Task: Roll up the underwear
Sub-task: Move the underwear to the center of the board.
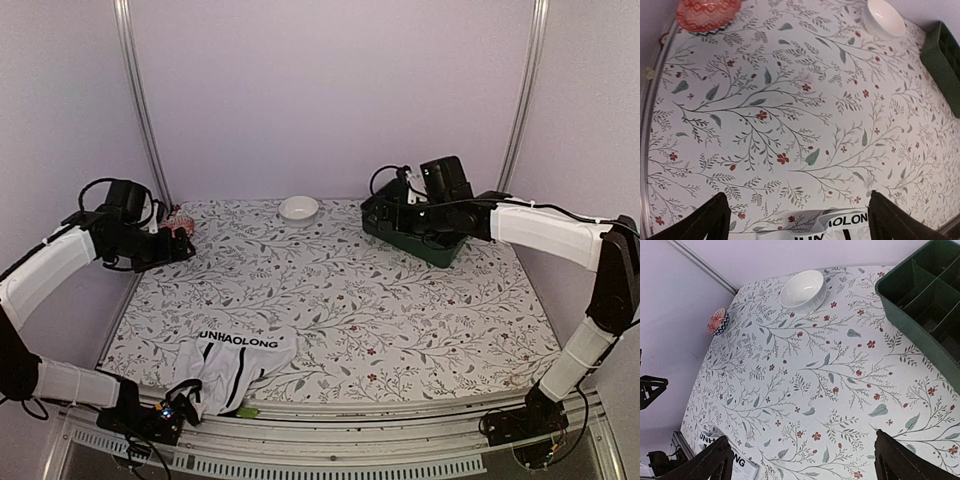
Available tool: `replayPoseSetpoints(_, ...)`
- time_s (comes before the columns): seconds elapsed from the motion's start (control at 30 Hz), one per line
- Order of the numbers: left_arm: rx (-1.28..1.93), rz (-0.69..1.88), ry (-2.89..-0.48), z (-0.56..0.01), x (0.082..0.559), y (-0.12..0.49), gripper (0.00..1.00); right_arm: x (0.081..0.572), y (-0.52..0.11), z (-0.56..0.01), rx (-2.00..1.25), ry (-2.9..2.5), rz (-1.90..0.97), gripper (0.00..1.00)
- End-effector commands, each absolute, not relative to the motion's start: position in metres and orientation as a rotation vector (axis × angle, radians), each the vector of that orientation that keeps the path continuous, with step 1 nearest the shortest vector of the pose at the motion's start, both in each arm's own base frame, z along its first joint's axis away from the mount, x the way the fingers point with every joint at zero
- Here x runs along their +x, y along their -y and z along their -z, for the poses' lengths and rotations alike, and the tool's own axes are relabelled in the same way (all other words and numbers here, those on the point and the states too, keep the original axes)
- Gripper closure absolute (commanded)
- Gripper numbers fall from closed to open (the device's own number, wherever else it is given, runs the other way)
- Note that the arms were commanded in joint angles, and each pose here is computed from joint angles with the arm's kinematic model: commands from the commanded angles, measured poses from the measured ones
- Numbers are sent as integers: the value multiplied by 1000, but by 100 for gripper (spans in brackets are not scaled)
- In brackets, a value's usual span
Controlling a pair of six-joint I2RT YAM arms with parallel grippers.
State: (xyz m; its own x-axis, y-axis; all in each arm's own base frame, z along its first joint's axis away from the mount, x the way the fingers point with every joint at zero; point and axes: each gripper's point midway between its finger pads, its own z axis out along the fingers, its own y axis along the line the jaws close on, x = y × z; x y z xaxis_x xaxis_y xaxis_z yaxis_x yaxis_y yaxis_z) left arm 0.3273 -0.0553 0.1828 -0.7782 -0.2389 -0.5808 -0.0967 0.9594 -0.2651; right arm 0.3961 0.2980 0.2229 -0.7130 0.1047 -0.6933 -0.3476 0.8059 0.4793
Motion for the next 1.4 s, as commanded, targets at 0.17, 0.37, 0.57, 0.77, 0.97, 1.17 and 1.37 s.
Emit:
replayPoseSetpoints(0.17,442,388,-2844,-102,245,152,4,336,-315,-180,-314,-2336,-1105,1)
replayPoseSetpoints(0.37,615,235,-2987,-63,232,166,21,319,-318,-169,-347,-2372,-1184,1)
replayPoseSetpoints(0.57,837,235,-3022,-29,218,202,37,315,-313,-162,-325,-2394,-1174,1)
replayPoseSetpoints(0.77,1039,132,-3010,0,220,225,71,313,-294,-152,-265,-2427,-1133,1)
replayPoseSetpoints(0.97,1038,278,-2862,-4,283,303,100,318,-261,-138,-152,-2461,-1073,0)
replayPoseSetpoints(1.17,790,379,-2694,-49,368,367,100,327,-240,-128,-86,-2499,-991,3)
replayPoseSetpoints(1.37,526,349,-2722,-67,391,327,47,333,-246,-115,-92,-2556,-980,15)
